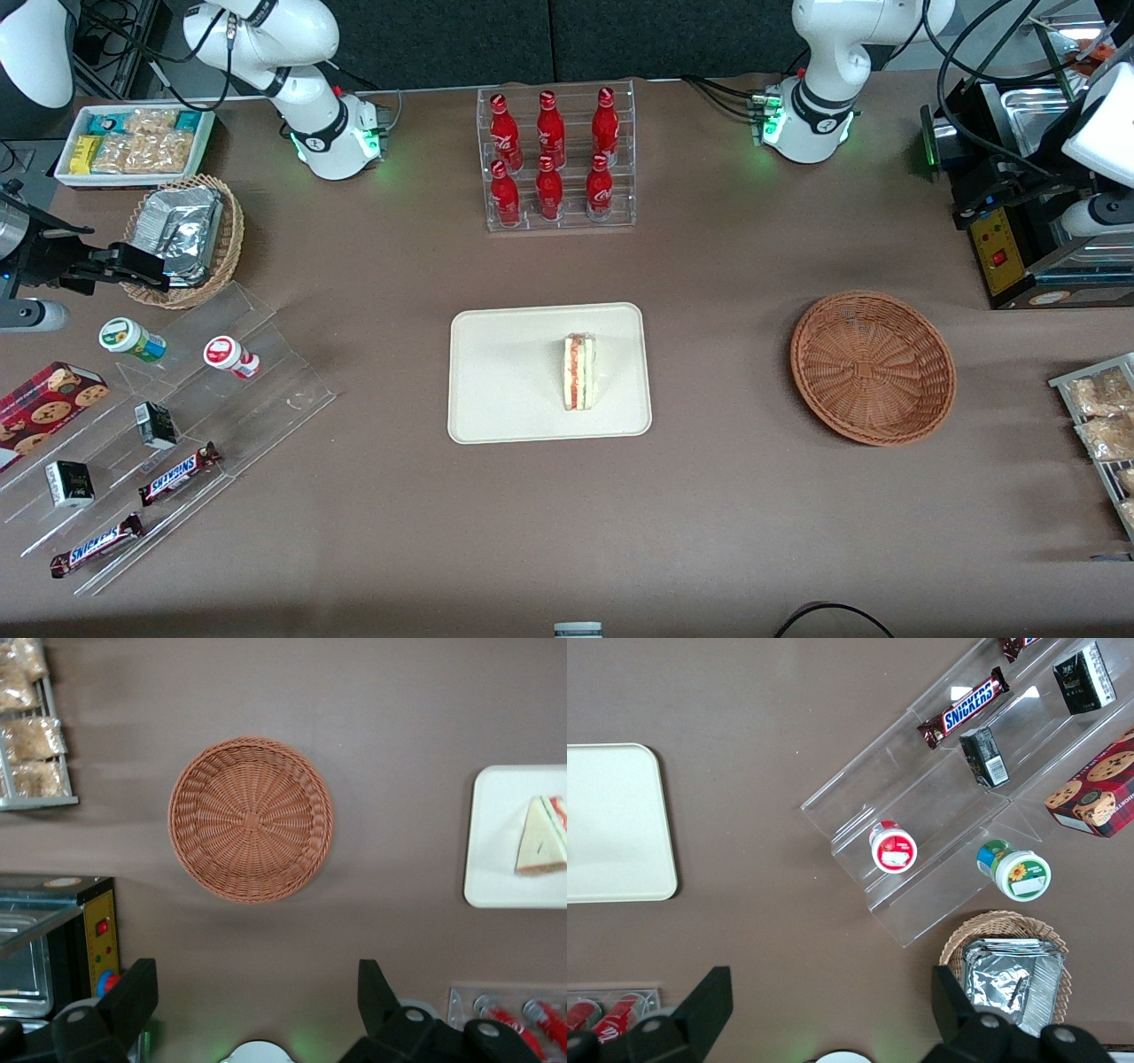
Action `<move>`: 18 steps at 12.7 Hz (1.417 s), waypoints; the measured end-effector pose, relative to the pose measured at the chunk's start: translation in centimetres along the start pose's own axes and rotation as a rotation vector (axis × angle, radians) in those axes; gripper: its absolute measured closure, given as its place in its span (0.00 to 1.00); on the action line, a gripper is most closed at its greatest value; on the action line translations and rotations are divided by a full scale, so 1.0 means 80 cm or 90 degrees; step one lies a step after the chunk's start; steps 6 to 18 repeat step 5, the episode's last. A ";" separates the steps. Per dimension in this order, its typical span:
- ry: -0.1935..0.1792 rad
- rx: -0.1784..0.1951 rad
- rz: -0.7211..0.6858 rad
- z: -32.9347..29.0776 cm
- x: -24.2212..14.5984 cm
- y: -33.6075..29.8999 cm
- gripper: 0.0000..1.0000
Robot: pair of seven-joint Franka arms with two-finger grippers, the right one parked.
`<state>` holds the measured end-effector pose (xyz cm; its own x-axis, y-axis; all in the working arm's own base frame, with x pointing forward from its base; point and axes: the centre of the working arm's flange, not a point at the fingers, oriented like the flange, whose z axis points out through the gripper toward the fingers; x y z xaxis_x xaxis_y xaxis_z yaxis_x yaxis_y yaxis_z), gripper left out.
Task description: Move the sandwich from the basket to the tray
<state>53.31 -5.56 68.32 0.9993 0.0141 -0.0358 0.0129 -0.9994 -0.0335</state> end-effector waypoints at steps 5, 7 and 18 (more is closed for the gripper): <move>-0.009 -0.015 0.005 0.003 0.002 -0.036 0.00; -0.009 -0.015 0.005 0.003 0.002 -0.036 0.00; -0.009 -0.015 0.005 0.003 0.002 -0.036 0.00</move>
